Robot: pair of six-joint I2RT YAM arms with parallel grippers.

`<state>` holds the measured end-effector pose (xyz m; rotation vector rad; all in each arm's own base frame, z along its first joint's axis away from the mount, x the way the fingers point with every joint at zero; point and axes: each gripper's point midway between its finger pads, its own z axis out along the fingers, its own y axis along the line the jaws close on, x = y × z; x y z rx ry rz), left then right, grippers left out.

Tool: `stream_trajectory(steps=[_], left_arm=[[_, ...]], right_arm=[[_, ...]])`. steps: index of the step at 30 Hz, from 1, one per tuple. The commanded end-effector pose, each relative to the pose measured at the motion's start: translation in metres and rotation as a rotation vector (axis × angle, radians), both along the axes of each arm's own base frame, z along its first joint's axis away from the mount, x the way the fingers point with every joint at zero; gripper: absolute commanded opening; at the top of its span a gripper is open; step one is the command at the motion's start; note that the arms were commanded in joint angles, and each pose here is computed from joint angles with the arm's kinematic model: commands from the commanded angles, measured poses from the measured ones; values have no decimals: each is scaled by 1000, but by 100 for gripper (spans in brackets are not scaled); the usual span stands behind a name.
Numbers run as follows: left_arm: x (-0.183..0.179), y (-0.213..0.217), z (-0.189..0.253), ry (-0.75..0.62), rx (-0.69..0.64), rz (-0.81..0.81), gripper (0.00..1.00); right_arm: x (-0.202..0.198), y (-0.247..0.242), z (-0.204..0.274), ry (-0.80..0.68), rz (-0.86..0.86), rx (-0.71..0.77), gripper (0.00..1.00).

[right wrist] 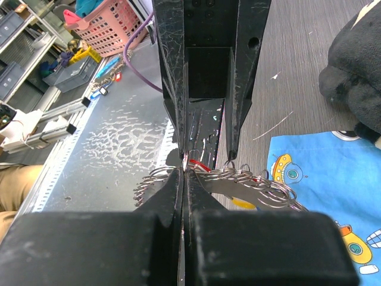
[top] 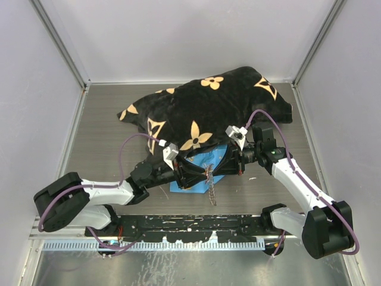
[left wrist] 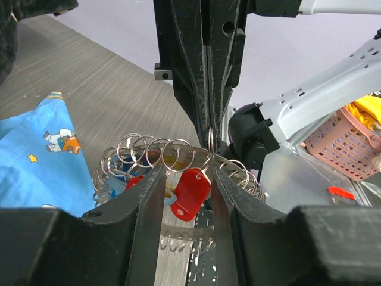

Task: Remove the keys from the keyring
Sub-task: Remove the key from the keyring.

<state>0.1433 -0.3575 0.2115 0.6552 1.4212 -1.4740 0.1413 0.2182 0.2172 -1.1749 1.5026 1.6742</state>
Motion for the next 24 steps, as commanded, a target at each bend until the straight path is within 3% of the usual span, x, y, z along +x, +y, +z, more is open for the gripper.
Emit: stream_trajectory(steps=[1, 11, 16, 24], left_arm=[[-1, -6, 32, -80, -83, -21, 37], [-4, -10, 36, -85, -90, -51, 31], [-5, -12, 36, -84, -89, -66, 18], [-6, -9, 31, -70, -71, -63, 18]], right_arm=[[-8, -2, 16, -30, 70, 68, 1], [-9, -2, 16, -31, 74, 68, 1], [-9, -1, 16, -31, 74, 69, 1], [-9, -2, 17, -32, 74, 69, 1]])
